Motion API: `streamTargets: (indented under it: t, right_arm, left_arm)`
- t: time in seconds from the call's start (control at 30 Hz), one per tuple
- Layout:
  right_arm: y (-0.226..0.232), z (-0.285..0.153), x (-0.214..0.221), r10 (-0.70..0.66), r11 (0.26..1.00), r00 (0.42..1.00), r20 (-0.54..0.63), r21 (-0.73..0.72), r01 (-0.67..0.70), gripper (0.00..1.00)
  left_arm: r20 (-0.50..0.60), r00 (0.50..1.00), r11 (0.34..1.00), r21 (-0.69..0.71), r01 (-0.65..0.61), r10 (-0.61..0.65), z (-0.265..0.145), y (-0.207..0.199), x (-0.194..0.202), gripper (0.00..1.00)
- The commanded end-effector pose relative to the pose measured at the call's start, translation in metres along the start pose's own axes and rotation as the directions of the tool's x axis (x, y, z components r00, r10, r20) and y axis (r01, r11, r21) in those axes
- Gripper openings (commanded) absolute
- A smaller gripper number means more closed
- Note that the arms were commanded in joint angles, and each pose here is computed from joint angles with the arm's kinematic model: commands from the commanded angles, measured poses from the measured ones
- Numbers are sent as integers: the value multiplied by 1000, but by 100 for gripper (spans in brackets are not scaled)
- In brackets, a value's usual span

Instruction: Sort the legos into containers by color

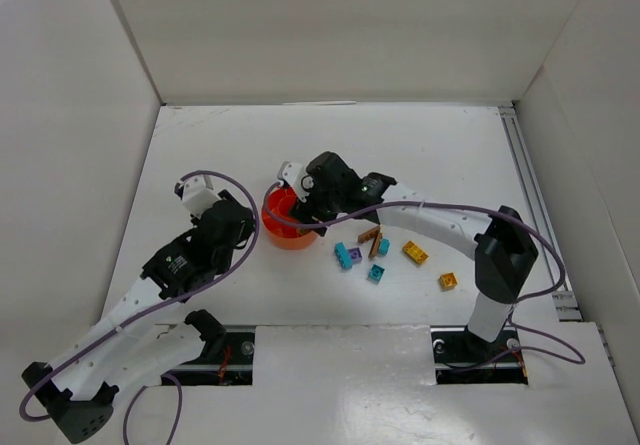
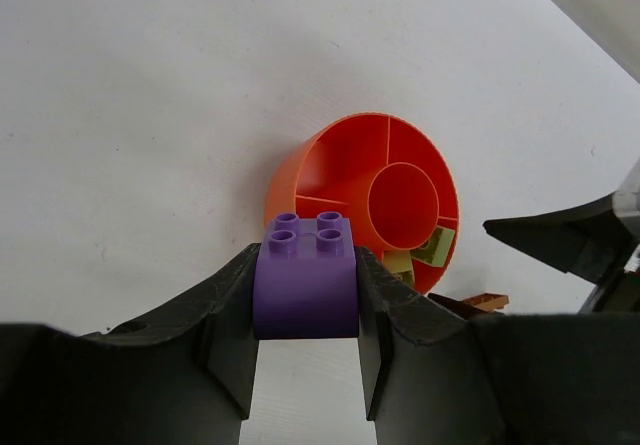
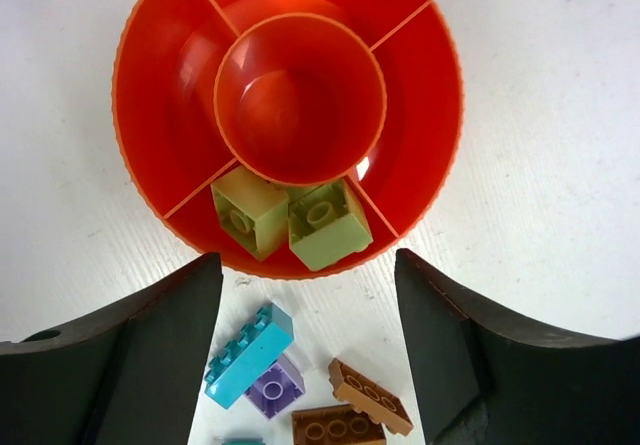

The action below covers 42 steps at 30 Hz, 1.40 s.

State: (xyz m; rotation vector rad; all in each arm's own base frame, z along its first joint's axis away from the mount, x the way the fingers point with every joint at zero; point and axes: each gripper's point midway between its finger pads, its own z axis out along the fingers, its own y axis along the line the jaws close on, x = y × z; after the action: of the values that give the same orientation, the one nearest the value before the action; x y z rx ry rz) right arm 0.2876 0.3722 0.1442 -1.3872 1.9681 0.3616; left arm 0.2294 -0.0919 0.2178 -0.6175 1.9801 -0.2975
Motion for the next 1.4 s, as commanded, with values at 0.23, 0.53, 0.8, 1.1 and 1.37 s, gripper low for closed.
streamTargets:
  t: [0.23,0.53,0.8,1.1,1.37]
  right_arm:
    - [-37,-78,-32,103,987,968,228,98,-129,77]
    - [-67,-124,22,208,948,940,270,182,-262,82]
    - [-84,-137,54,262,922,930,256,217,-320,82]
    - [-85,-150,60,266,915,926,269,232,-330,82]
    - [-83,-155,69,284,906,923,259,242,-347,82]
  left_arm:
    - [-63,994,987,138,-82,91,4,-31,13,5]
    - [-190,949,954,214,-208,250,30,-50,60,0]
    - [-194,945,950,222,-217,262,37,-44,73,0]
    - [-131,962,967,125,-223,239,57,-36,66,0]
    - [-148,950,959,116,-259,275,60,-28,78,21]
